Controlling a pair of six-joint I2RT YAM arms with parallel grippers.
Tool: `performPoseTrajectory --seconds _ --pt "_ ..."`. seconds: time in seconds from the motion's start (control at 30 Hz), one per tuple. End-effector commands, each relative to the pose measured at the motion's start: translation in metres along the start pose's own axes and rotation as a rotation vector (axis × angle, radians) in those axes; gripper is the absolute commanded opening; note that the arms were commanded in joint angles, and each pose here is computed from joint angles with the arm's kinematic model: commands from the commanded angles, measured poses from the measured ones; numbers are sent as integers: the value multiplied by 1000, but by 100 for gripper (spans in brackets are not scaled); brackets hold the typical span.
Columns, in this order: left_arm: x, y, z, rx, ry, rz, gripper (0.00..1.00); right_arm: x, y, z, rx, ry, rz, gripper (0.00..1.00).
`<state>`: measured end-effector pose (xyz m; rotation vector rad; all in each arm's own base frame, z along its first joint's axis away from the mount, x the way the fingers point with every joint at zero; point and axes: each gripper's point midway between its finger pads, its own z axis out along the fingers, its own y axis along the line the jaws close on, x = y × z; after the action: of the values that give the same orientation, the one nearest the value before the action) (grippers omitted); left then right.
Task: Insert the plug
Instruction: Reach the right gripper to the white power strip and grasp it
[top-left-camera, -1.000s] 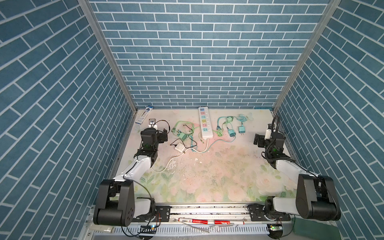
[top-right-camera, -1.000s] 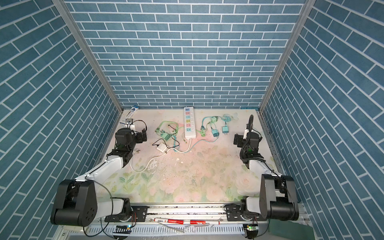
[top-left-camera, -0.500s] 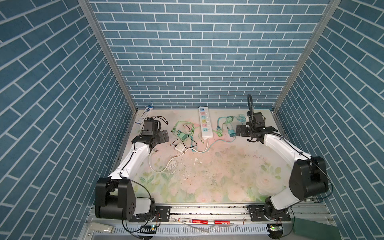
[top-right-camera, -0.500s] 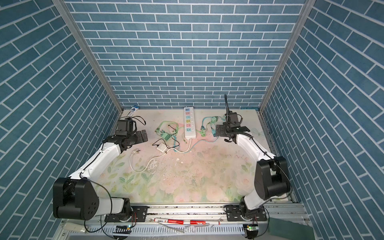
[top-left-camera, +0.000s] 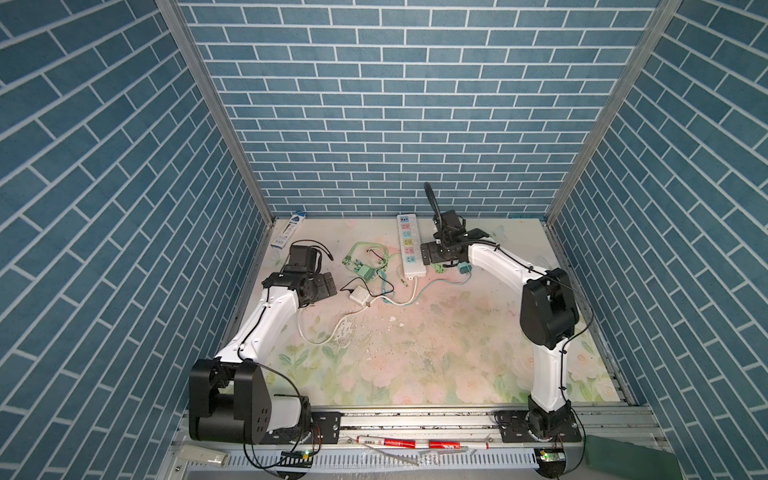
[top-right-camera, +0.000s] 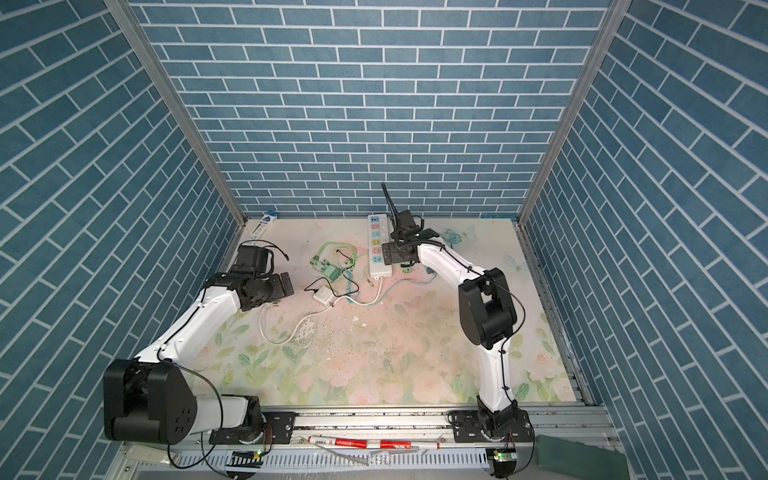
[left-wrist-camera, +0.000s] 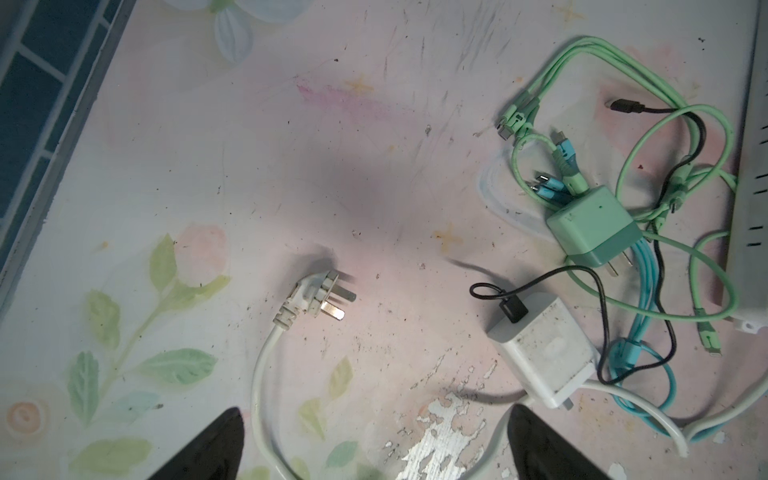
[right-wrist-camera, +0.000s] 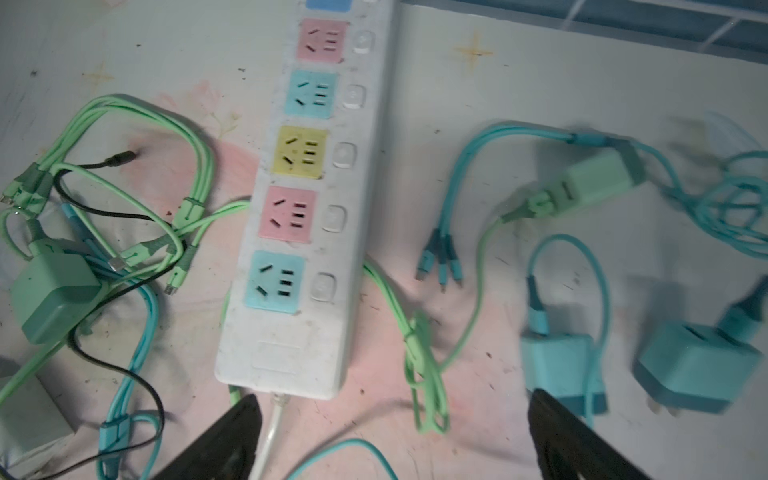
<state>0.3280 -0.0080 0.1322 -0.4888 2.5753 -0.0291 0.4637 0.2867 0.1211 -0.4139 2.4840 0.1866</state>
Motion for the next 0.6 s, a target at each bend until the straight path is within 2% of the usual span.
performPoseTrajectory --seconds 0.0,0.23,0.43,0.57 --pt "13 7 -9 -15 23 -1 100 -11 18 16 8 -18 -25 99" --pt "20 6 -17 14 24 -12 100 -8 32 53 23 3 -24 99" --pt "22 4 -17 24 40 -15 100 -9 36 66 33 5 -3 99" --pt "21 3 -19 31 33 -14 100 -10 47 69 -18 17 13 99"
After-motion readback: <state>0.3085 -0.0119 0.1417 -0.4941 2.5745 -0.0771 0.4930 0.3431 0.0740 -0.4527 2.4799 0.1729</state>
